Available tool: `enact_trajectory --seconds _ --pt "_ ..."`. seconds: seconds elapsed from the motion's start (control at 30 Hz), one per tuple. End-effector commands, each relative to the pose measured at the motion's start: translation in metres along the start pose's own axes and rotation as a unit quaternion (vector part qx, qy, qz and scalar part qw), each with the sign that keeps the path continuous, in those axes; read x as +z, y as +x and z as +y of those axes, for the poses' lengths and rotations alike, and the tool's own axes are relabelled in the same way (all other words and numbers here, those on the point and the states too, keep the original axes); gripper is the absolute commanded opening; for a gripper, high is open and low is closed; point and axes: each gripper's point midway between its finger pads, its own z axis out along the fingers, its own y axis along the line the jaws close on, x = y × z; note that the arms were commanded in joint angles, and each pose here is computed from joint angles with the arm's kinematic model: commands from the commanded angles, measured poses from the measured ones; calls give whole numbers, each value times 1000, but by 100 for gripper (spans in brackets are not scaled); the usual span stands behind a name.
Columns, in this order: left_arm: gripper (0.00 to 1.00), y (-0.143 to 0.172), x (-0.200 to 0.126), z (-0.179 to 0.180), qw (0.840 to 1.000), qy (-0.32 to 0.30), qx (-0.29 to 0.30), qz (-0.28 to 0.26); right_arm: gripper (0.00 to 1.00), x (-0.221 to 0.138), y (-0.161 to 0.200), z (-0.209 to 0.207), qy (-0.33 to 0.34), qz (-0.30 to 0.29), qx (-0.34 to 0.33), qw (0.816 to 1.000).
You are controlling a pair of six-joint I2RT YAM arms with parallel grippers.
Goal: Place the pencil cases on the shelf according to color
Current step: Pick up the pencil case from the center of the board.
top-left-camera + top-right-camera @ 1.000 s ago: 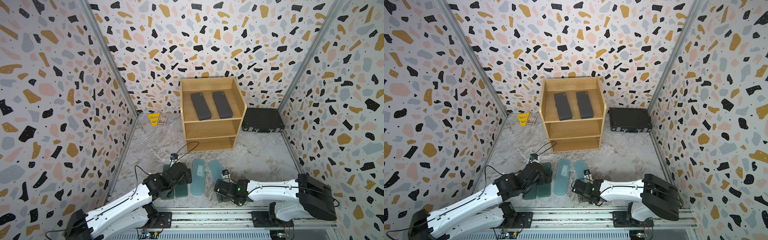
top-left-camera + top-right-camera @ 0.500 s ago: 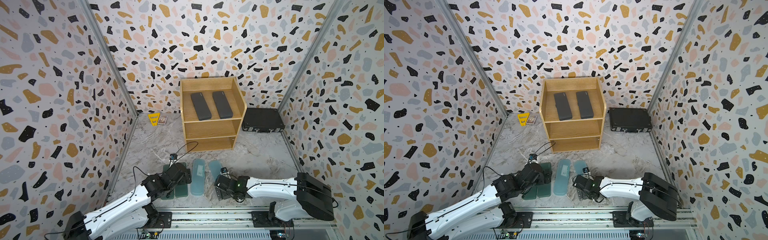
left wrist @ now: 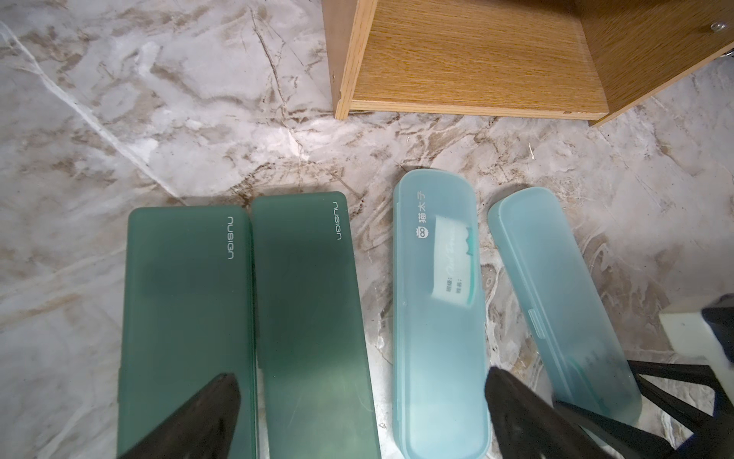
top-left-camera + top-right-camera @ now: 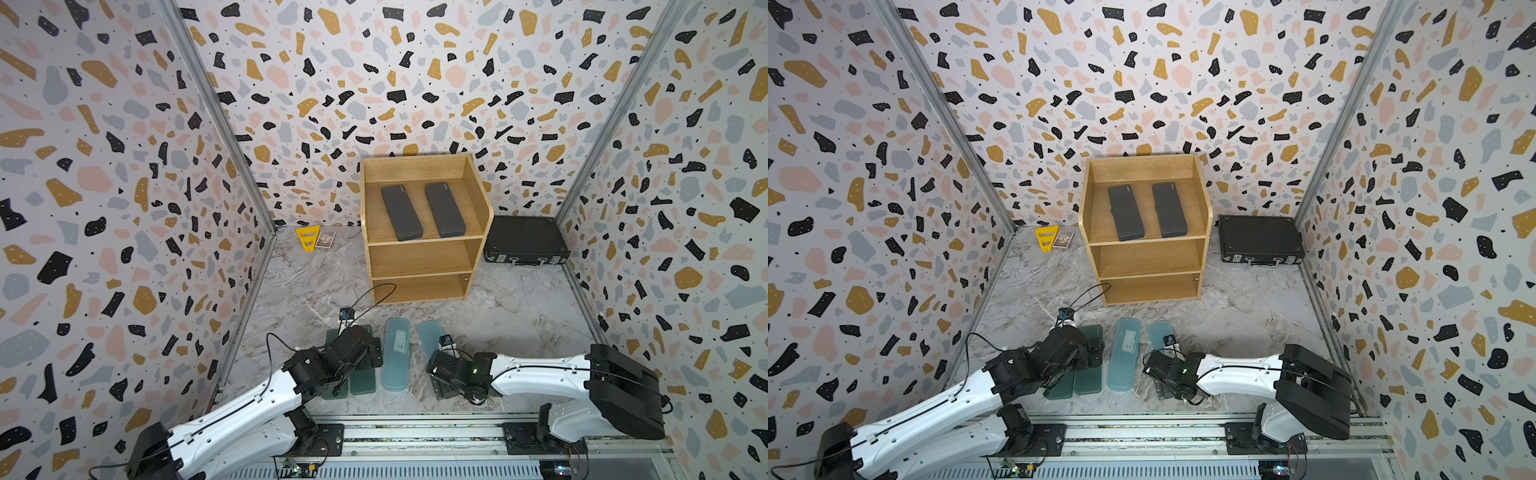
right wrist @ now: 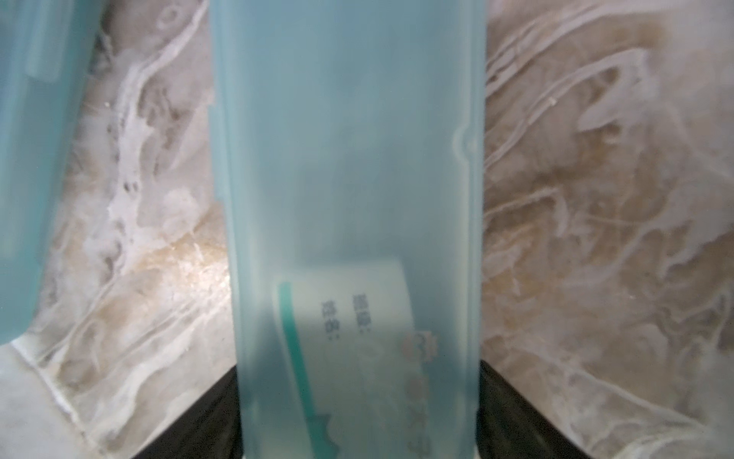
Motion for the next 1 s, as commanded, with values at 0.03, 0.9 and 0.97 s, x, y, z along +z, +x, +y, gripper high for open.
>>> enact_trajectory --seconds 0.03,0.9,0.97 --pt "100 0 0 4 1000 -5 -1 -5 79 18 41 -24 34 66 -2 997" --pt "100 -2 -2 2 1000 -2 2 -7 37 -56 -6 -38 3 -58 8 998" --pt "100 -3 -2 2 1000 -1 1 -7 37 -62 -8 -39 1 -63 11 998"
